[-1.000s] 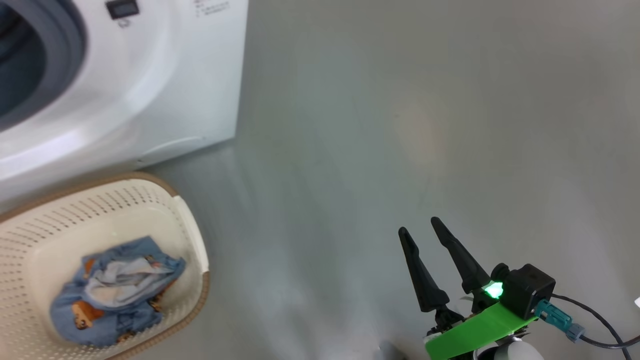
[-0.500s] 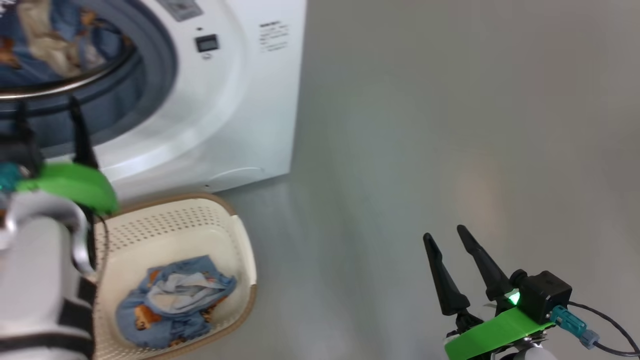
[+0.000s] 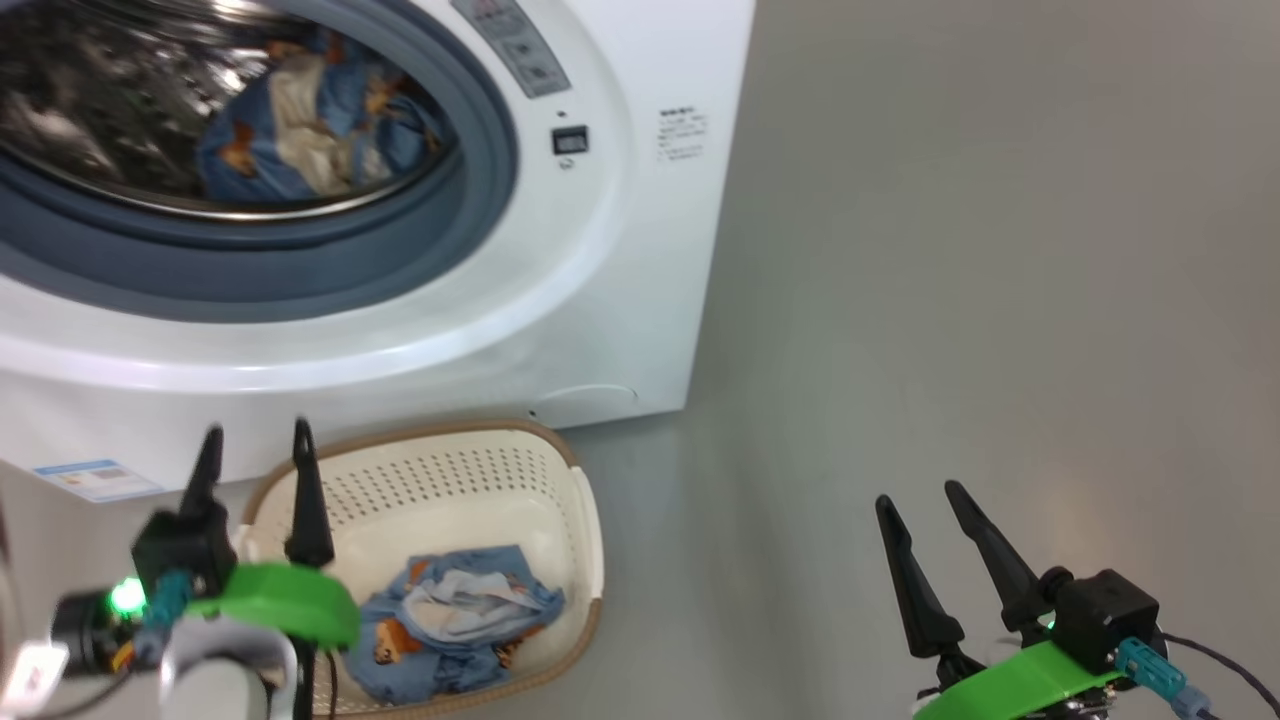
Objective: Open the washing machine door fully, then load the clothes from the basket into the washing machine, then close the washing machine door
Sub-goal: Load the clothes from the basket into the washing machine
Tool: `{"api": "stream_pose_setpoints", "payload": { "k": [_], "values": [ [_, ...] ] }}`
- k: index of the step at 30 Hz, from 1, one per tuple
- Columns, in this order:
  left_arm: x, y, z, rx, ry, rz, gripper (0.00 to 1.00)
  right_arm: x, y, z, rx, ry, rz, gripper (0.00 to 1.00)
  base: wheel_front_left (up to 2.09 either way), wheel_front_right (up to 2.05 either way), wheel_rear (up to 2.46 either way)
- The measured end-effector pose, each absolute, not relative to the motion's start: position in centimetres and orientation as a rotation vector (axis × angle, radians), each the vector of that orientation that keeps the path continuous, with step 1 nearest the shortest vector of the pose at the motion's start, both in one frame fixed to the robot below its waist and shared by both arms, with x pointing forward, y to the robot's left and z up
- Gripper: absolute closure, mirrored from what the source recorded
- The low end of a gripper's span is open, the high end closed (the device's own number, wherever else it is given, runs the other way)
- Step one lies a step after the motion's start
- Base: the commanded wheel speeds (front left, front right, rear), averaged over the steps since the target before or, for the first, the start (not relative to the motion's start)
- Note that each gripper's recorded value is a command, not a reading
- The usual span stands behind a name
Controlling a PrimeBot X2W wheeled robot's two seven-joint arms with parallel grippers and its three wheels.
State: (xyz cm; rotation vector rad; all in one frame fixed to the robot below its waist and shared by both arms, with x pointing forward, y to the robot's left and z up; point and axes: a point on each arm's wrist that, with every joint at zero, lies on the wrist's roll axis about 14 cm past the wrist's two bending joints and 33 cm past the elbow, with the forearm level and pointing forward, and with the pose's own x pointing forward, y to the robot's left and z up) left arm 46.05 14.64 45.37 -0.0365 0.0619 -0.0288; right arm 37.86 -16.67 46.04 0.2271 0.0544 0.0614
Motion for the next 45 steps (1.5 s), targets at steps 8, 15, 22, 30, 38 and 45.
{"api": "stream_pose_setpoints", "payload": {
  "k": [8,15,22,30,38,45],
  "values": [
    [40.5,17.4,46.6,-0.044,0.040,0.063,0.00,37.0,-15.6,47.4,0.222,0.017,0.101,0.00,0.00,0.00,0.00],
    [37.2,19.5,46.9,-0.049,0.036,0.135,0.00,36.4,-14.8,48.6,0.218,-0.014,0.128,0.00,0.00,0.00,0.00],
    [34.8,20.5,46.9,-0.058,0.041,0.177,0.00,35.9,-14.6,49.5,0.208,-0.041,0.139,0.00,0.00,0.00,0.00],
    [33.3,20.9,47.2,-0.057,0.034,0.208,0.00,34.9,-14.9,49.8,0.205,-0.051,0.131,0.00,0.00,0.00,0.00],
    [33.1,21.1,48.0,-0.058,0.007,0.221,0.00,34.8,-15.1,50.3,0.198,-0.069,0.128,0.00,0.00,0.00,0.00],
    [32.6,21.3,47.3,-0.054,0.029,0.225,0.00,34.6,-15.0,49.8,0.200,-0.054,0.129,0.00,0.00,0.00,0.00]
  ]
}}
